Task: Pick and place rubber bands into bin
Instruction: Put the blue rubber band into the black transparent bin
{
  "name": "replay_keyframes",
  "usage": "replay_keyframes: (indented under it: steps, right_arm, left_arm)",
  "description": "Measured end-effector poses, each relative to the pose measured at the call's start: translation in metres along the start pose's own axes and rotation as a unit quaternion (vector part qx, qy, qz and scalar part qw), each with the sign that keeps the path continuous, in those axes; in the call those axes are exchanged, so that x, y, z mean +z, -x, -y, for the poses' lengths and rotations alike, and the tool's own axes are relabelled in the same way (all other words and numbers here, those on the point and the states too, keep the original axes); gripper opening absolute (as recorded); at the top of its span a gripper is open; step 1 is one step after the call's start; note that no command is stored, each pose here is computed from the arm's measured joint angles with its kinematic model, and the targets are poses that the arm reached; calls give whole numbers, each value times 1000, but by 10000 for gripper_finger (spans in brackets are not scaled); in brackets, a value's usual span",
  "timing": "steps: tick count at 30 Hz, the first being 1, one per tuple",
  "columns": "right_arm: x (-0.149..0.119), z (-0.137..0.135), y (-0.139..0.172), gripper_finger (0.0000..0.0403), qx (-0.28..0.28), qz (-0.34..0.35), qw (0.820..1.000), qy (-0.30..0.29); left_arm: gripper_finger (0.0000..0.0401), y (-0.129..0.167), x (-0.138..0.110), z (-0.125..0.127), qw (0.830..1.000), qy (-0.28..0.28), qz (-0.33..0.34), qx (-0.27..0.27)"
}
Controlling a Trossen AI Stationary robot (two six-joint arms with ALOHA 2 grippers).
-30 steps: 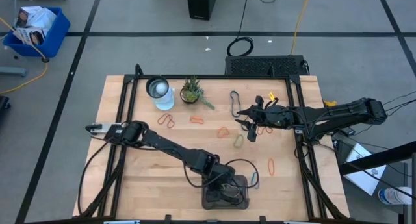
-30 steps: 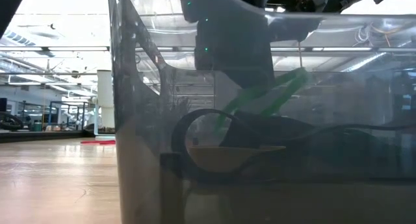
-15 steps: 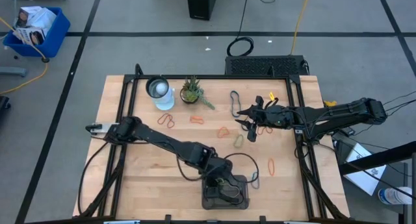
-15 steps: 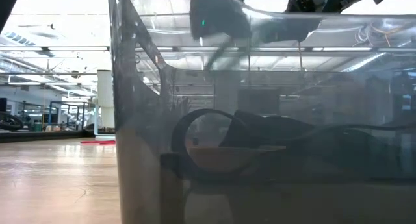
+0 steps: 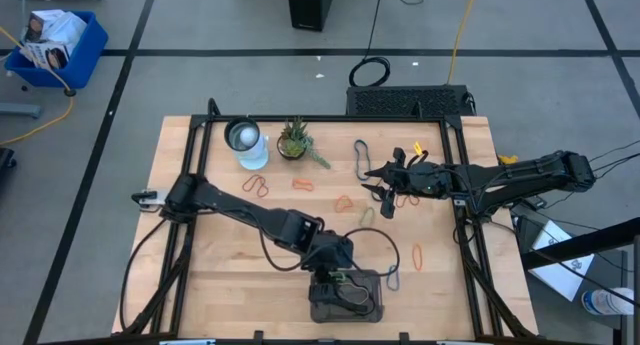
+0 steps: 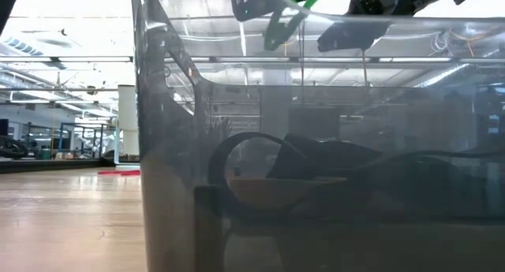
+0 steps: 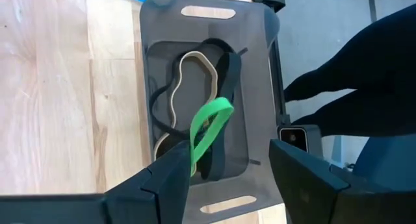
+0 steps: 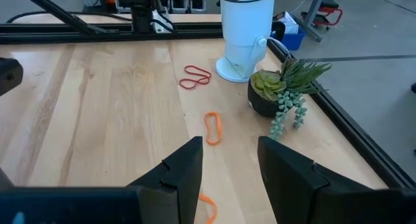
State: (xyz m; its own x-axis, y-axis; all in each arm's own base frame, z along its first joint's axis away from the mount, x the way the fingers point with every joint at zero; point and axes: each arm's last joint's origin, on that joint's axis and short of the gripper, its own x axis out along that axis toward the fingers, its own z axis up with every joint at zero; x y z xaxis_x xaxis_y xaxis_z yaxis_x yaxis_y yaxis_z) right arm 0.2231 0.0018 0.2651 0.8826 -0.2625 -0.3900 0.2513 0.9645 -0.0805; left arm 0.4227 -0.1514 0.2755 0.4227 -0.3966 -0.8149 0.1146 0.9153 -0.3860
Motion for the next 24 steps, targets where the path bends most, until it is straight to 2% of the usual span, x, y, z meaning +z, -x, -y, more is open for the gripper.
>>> replay_keyframes:
  steps: [21,24]
  right_arm:
    - [0,0,0,141,0,0,1000,4]
    - [0,0,0,141,0,0,1000,6]
  left_arm:
    - [214,0,0,-1,1000,-5,1,5]
    - [214,18,-3,1,1000,-8,-6,-2]
